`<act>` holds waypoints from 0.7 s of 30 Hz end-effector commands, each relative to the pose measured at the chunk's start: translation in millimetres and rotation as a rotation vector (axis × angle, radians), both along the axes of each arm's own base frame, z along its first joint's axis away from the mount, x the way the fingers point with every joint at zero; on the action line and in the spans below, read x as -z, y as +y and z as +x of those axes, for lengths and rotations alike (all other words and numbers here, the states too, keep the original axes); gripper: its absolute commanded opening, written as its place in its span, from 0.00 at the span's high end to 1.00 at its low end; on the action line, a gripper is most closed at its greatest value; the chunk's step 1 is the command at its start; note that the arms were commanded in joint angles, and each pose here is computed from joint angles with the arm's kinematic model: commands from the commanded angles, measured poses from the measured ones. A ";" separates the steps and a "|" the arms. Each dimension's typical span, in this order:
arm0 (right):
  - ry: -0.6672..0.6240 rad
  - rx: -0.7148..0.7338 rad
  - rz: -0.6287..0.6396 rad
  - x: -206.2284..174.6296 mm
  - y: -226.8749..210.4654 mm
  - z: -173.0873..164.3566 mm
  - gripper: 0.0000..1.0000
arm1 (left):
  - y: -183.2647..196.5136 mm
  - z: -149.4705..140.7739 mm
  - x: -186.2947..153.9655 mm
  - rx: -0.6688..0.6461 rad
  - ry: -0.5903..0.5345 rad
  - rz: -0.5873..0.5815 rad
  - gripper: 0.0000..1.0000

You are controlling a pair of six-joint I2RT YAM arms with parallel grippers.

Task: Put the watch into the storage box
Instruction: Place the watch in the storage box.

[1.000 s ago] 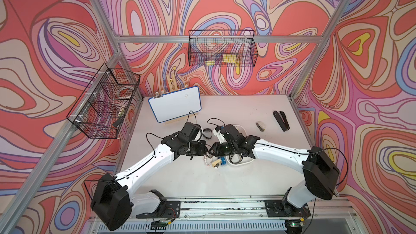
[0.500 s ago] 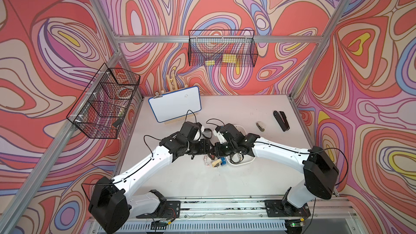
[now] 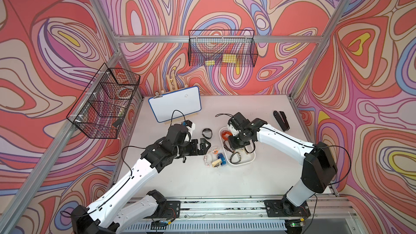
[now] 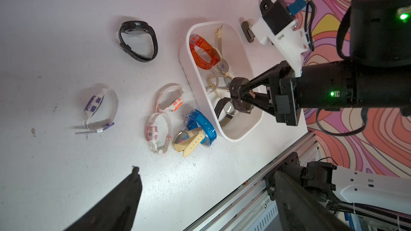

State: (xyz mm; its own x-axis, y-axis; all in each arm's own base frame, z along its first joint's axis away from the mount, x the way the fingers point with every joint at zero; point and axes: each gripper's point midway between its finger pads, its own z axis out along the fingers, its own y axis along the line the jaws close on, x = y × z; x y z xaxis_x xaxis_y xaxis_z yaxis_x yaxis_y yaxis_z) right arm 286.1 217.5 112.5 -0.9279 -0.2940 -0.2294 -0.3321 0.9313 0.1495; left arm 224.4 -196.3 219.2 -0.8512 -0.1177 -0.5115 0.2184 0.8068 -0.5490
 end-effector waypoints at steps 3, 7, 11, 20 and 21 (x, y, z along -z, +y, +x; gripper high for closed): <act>0.029 -0.051 -0.175 8.8 -43.1 2.0 0.99 | 13.0 -8.4 9.0 -0.003 0.011 0.063 0.02; 0.041 -0.070 -0.204 18.8 -47.4 6.5 0.99 | 12.7 -9.5 12.3 -0.001 0.018 0.062 0.01; 0.051 -0.070 -0.250 29.6 -52.2 11.7 0.99 | 12.2 -9.9 14.4 -0.001 0.022 0.059 0.01; 0.087 -0.071 -0.337 54.9 -62.1 17.4 0.99 | 14.1 -10.7 20.5 -0.006 0.030 0.067 0.01; 0.094 -0.073 -0.345 57.7 -63.6 16.3 0.99 | 13.6 -10.2 19.5 -0.006 0.026 0.065 0.01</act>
